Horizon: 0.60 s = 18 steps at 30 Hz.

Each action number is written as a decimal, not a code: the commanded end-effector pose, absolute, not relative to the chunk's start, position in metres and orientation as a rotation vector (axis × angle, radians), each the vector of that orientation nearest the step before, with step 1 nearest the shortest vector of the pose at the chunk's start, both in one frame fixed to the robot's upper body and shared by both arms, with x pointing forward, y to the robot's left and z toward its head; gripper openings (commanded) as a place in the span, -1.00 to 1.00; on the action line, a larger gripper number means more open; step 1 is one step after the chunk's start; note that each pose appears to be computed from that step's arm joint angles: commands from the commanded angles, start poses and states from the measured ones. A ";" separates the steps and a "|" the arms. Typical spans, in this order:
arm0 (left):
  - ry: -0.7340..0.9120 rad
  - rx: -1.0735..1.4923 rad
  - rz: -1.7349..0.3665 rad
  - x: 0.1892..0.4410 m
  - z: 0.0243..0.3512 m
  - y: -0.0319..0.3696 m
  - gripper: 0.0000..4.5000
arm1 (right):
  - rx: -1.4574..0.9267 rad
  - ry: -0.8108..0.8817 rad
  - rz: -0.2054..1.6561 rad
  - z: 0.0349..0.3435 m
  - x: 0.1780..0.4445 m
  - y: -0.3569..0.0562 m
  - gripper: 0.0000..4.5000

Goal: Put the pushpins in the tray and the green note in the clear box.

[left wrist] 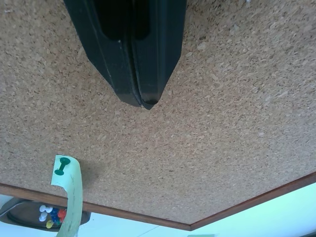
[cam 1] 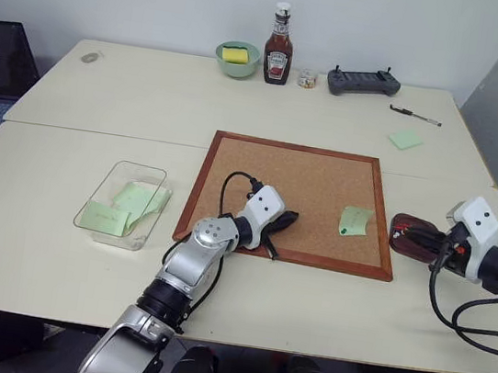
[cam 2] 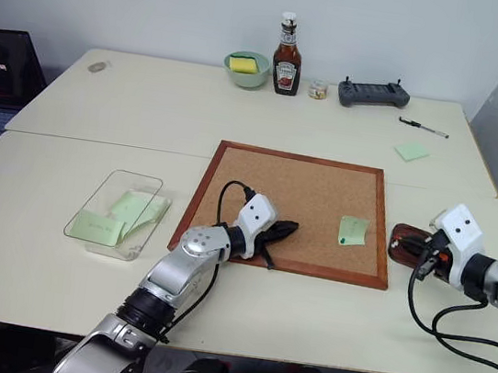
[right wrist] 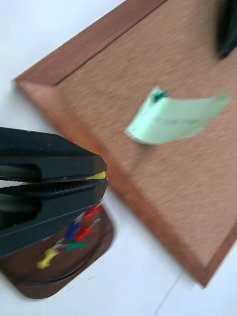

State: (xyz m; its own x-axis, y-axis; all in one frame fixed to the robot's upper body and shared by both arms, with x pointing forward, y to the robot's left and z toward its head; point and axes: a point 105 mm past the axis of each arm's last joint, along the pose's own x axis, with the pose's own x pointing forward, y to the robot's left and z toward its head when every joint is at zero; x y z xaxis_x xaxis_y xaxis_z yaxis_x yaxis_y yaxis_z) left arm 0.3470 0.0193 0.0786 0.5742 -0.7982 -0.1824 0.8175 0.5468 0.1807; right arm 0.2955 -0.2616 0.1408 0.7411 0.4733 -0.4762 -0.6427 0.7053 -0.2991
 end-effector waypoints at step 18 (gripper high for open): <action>0.187 0.286 -0.973 0.338 0.048 0.021 -1.00 | -0.692 0.416 0.459 0.134 0.319 -0.297 -0.23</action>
State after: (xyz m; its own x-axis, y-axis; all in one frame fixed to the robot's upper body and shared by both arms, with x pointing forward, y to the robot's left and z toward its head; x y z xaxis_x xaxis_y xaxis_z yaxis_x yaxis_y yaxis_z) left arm 0.3466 0.0183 0.0772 0.5719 -0.7986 -0.1876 0.8189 0.5426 0.1870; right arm 0.3156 -0.2981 0.1234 0.8024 0.2620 -0.5362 -0.5465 0.6836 -0.4837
